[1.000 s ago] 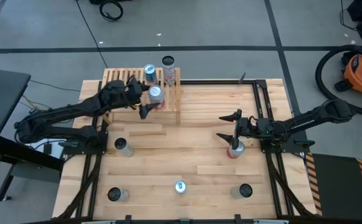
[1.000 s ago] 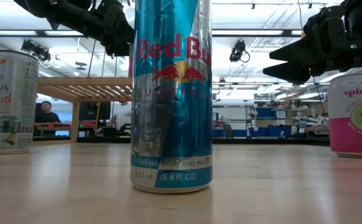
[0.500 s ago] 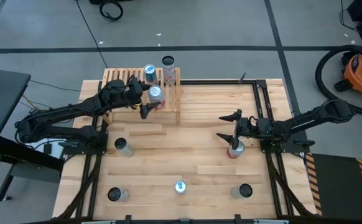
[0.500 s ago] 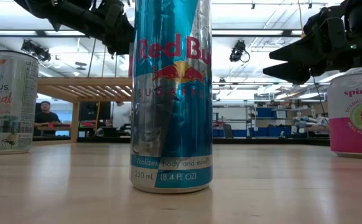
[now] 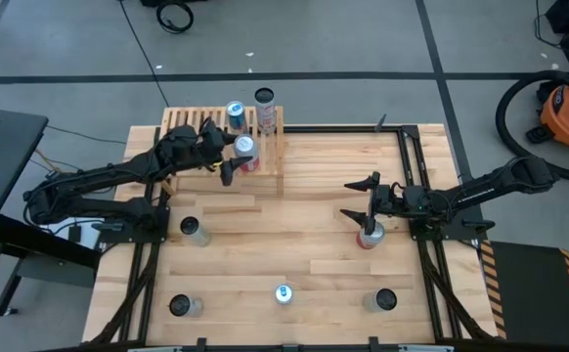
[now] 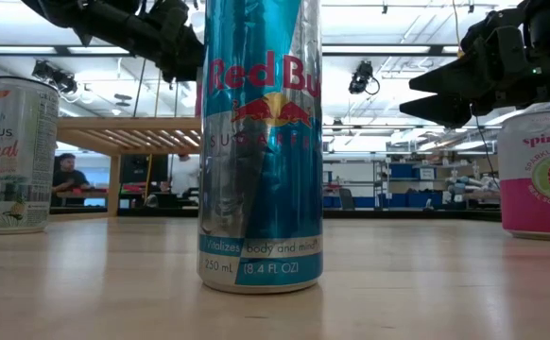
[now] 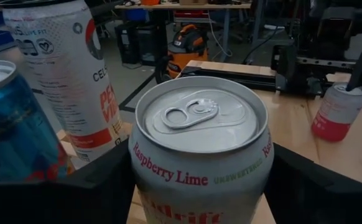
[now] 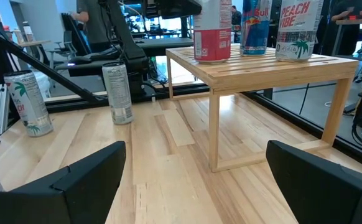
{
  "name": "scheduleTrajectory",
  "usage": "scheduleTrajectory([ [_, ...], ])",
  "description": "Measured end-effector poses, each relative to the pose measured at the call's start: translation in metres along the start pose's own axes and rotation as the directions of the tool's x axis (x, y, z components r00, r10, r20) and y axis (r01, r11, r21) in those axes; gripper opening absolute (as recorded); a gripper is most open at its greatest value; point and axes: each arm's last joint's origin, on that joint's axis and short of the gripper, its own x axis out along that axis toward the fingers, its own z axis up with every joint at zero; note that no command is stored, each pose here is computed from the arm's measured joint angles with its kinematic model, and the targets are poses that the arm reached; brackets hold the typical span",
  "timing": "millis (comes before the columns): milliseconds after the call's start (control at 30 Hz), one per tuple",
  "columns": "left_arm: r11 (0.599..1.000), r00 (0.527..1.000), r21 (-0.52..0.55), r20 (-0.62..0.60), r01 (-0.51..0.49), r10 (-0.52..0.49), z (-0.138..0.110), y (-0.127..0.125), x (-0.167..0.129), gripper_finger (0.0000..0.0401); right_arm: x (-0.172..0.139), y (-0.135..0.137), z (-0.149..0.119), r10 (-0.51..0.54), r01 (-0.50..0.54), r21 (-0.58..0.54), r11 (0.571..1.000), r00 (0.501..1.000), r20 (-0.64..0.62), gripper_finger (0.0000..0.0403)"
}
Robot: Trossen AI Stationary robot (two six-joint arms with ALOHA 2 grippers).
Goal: Place canned beverage on shelf
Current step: Put the top pink white soda can on the shelf
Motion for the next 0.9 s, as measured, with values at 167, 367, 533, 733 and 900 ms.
scheduleTrajectory([
  [167,1.000,1.000,-0.020,-0.002,-0.020,0.020,0.000,0.001,0.000,0.0290,0.000,0.000,0.000,0.000,0.000,0.000,1.000,1.000,0.000,0.0399],
  [367,0.997,0.999,-0.060,-0.003,-0.048,0.048,0.000,0.002,0.000,0.0291,0.000,0.000,0.000,0.000,0.000,0.000,1.000,1.000,0.000,0.0399],
  [533,0.992,0.998,-0.107,0.001,-0.067,0.068,0.001,0.002,-0.001,0.0292,0.000,0.000,0.000,0.000,0.000,0.000,1.000,1.000,0.000,0.0399],
  [733,0.964,0.973,-0.134,-0.025,-0.231,0.229,0.000,0.002,-0.002,0.0292,0.000,0.000,0.000,0.000,0.000,0.000,1.000,1.000,0.000,0.0399],
  [900,0.936,0.943,-0.122,-0.032,-0.331,0.330,0.001,-0.008,-0.008,0.0293,0.000,0.000,0.000,0.000,0.000,0.000,1.000,1.000,0.000,0.0399],
])
